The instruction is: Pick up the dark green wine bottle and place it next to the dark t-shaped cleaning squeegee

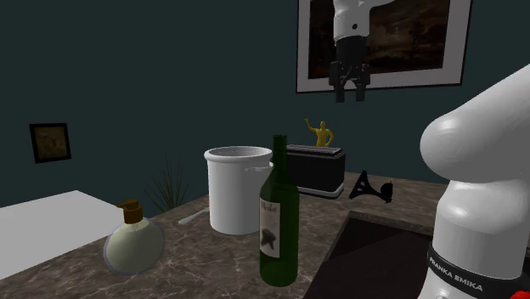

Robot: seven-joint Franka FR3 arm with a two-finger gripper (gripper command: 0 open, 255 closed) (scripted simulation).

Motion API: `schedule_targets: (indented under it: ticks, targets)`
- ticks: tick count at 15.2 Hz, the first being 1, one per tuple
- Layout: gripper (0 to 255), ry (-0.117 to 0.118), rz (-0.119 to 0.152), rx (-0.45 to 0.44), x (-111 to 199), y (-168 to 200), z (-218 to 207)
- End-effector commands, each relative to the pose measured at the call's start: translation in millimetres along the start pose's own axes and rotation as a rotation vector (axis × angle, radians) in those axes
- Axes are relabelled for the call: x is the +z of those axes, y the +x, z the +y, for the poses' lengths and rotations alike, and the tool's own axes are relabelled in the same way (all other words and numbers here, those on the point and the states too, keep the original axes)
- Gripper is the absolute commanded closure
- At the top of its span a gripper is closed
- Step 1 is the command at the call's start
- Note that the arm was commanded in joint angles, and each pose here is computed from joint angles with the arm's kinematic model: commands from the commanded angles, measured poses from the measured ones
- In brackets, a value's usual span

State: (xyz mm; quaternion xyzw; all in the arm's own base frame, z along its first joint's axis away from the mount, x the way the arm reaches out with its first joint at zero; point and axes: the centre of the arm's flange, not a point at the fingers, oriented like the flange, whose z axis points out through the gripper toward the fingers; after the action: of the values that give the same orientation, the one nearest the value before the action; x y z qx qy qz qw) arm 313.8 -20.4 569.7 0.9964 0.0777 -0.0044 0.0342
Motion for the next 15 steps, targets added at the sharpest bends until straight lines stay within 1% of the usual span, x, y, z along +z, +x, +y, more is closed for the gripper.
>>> schedule_targets:
  ticks: [1, 15]
  targets:
    - [0, 0.000, 0.000, 0.000, 0, 0, 0]
    - [0, 0.014, 0.073, 0.118, 36, -36, -178]
